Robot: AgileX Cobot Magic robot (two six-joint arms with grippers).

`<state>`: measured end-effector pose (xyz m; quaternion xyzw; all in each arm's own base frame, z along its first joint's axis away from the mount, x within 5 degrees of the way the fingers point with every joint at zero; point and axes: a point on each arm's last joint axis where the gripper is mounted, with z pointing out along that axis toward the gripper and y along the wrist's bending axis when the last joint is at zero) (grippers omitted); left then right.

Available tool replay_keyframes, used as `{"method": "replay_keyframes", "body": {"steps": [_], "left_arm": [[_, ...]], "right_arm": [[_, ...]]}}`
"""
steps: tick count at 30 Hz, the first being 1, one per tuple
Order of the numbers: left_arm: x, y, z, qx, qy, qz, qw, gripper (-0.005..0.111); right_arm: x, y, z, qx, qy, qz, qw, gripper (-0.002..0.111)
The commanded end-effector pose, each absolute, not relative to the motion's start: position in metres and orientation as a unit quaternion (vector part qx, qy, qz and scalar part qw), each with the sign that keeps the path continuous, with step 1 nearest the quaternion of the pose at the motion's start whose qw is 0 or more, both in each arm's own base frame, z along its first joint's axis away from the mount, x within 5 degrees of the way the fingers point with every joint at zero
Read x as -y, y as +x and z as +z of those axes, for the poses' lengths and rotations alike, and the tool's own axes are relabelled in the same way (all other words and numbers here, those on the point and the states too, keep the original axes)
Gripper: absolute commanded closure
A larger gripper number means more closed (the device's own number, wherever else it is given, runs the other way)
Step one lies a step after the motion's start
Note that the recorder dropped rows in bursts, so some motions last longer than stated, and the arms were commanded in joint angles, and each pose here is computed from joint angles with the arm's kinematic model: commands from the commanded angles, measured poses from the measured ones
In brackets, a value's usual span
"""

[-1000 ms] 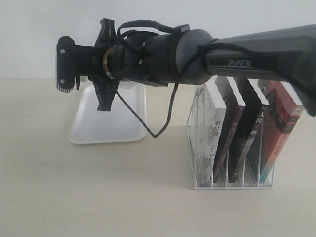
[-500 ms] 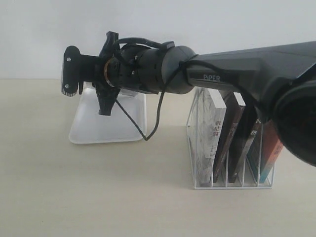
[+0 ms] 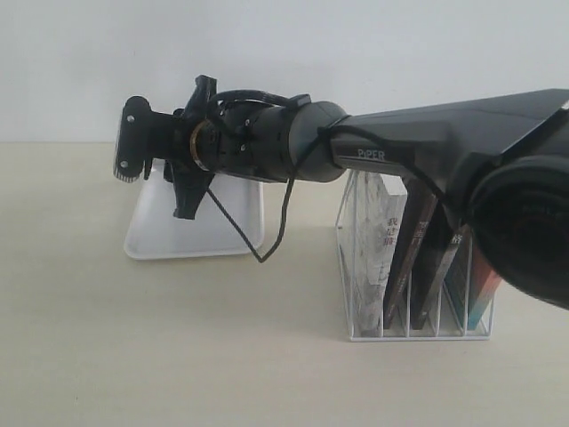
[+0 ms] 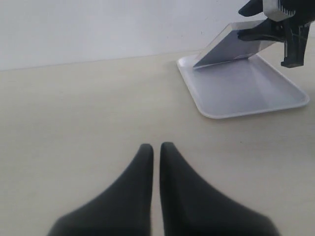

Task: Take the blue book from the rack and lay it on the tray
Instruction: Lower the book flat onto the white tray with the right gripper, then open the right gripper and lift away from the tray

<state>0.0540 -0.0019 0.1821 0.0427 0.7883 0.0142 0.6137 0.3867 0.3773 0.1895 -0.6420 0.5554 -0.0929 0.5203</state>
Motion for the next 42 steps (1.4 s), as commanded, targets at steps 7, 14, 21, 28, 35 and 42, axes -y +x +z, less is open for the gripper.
{"method": "replay_keyframes", "body": {"steps": [7,14,21,28,35,42], "left_arm": [[0.002,0.054,0.185,-0.781,0.042,0.015,0.622,0.102],[0.002,0.054,0.185,-0.781,0.042,0.015,0.622,0.102],[0.002,0.054,0.185,-0.781,0.042,0.015,0.622,0.102],[0.002,0.054,0.185,-0.781,0.042,0.015,0.622,0.102],[0.002,0.054,0.185,-0.781,0.042,0.015,0.622,0.102],[0.002,0.054,0.185,-0.781,0.042,0.015,0.622,0.102]], "right_arm": [[-0.378,0.386,0.199,-0.595,-0.598,-0.056,0.534,0.050],[-0.386,0.372,0.220,-0.604,-0.577,-0.034,0.549,0.050],[-0.379,0.364,0.250,-0.645,-0.527,-0.034,0.551,0.050],[-0.371,0.357,0.265,-0.679,-0.502,-0.063,0.531,0.065],[-0.361,0.334,0.297,-0.712,-0.473,-0.098,0.510,0.109],[-0.330,0.296,0.333,-0.758,-0.496,-0.070,0.419,0.109]]}}
